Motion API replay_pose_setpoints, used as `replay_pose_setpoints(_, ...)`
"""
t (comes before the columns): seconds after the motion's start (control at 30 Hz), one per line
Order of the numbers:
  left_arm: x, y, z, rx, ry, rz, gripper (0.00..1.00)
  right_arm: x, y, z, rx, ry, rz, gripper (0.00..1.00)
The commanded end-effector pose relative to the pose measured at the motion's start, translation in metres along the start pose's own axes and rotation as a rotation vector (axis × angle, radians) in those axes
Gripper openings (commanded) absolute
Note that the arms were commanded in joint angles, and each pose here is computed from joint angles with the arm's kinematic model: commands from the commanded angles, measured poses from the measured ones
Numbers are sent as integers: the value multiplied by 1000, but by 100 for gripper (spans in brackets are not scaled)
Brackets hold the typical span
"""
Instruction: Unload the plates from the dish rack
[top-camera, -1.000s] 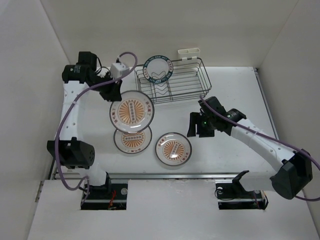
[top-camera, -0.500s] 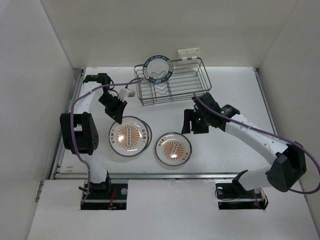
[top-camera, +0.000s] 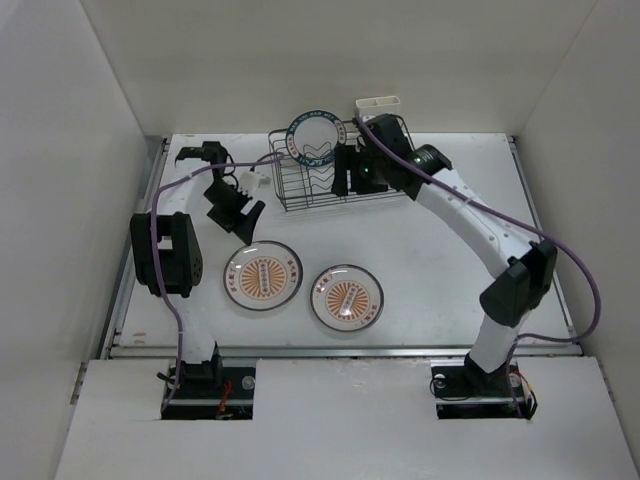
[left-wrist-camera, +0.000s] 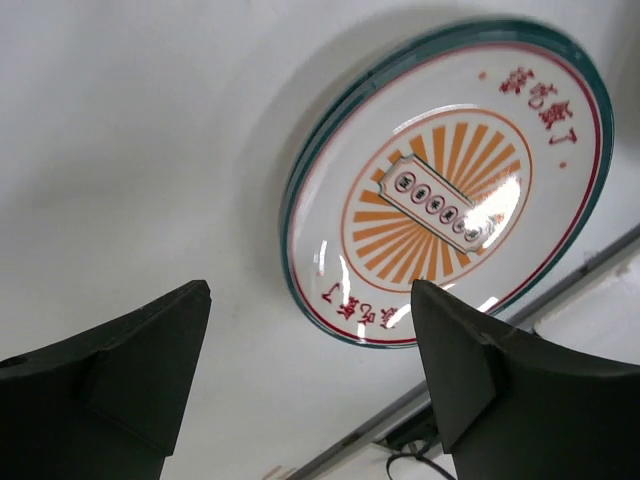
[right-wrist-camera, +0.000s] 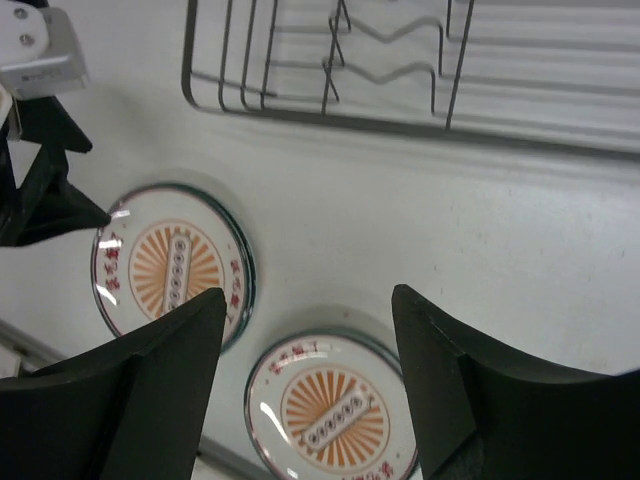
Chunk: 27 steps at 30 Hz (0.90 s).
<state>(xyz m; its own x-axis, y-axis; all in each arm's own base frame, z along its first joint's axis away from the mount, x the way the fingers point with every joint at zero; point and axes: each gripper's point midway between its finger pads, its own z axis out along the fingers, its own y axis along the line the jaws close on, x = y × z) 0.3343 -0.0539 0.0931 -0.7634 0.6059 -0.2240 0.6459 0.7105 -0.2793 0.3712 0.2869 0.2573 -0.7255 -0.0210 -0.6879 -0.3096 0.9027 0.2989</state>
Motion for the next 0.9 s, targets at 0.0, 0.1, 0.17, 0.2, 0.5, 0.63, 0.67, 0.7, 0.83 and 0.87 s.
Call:
replay_pose_setpoints(0.0, -42, 7, -40, -101, -159, 10, 79, -43, -9, 7, 54, -81, -48, 73)
replay_pose_setpoints(0.1, -73, 10, -52, -110, -276, -68, 80, -93, -23, 26, 104, -181, -100, 76)
replay_pose_setpoints(0.17, -95, 15, -58, -114, -347, -119, 80, -119, -32, 36, 114, -237, -133, 77)
replay_pose_setpoints(0.2, -113, 20, -65, -129, -424, -202, 84, -142, -40, 34, 121, -297, -128, 77)
replay_pose_setpoints(0.5, -207, 36, -29, -153, -517, -373, 86, -206, -75, 116, -36, -550, -149, 82)
replay_pose_setpoints(0.63, -209, 59, -3, -251, -485, -433, 81, -204, -82, 151, -110, -570, -159, 82)
replay_pose_setpoints(0.67, -210, 61, -4, -263, -494, -443, 81, -204, -79, 157, -131, -577, -167, 82)
replay_pose_setpoints(0.7, -212, 62, 3, -270, -485, -440, 78, -200, -79, 170, -157, -580, -147, 82)
replay_pose_setpoints(0.83, -213, 76, 15, -307, -470, -453, 58, -195, -82, 195, -215, -601, -97, 82)
replay_pose_setpoints(0.87, -211, 75, 24, -310, -443, -454, 51, -193, -81, 199, -230, -600, -88, 82)
